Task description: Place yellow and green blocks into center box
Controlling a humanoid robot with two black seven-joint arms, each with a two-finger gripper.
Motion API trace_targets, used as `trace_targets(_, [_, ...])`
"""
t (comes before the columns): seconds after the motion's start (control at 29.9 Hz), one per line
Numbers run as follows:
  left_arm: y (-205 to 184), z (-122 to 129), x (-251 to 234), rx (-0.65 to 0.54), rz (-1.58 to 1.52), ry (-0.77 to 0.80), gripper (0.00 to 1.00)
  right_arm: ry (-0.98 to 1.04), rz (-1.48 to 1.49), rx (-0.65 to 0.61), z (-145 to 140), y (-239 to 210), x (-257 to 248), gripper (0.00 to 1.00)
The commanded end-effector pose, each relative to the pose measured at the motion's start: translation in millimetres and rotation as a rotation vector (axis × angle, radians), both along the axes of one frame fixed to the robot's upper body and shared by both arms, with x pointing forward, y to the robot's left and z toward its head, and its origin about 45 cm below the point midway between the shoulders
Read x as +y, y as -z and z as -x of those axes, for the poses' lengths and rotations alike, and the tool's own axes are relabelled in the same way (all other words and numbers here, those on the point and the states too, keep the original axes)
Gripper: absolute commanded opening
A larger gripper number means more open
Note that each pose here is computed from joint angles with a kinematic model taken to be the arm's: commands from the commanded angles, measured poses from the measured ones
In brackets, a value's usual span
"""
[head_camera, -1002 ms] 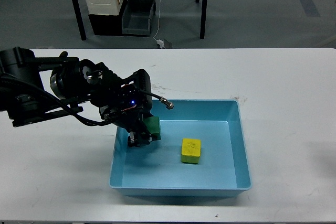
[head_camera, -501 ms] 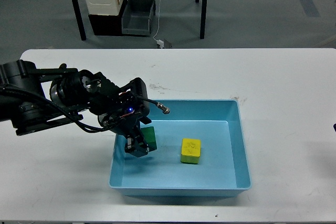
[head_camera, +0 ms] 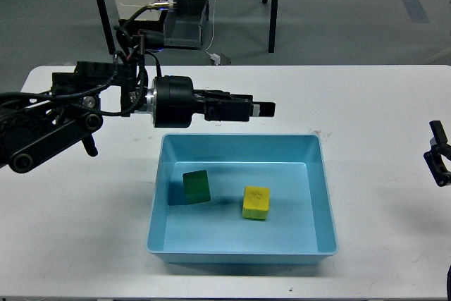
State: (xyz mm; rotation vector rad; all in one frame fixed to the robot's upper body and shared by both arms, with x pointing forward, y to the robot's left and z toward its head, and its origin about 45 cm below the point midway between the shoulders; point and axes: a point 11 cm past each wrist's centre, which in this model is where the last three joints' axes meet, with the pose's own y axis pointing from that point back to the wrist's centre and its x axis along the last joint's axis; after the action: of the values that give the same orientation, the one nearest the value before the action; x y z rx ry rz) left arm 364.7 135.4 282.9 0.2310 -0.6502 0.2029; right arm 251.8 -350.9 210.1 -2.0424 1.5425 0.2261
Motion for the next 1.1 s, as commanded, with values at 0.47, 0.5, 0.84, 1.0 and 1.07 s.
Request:
trace_targets(0.47, [74.9, 17.5, 134.5, 0.765, 1.241, -0.928, 1.0, 0.063, -0.736, 0.098, -8.3, 18.2, -2.5, 1.0])
trace_targets(0.5, [82.9, 23.5, 139.0, 0.82, 1.286, -0.951, 1.0, 0.067, -0.744, 0.108, -5.7, 21.7, -1.8, 1.0])
trace_targets(0.84, [121.9, 57.9, 164.0, 1.037, 1.614, -1.065, 1.0, 0.055, -0.847, 0.273, 0.2, 48.8, 17.8, 1.0])
trace_targets(1.0, [120.2, 65.8, 170.9, 1.125, 1.832, -0.926, 1.0, 0.017, -0.904, 0.287, 0.8, 46.6, 23.0, 1.0])
trace_targets(1.07, [123.5, 69.5, 174.7, 1.148, 1.886, -0.92, 1.0, 0.022, -0.942, 0.283, 0.6, 47.1, 25.0, 1.0])
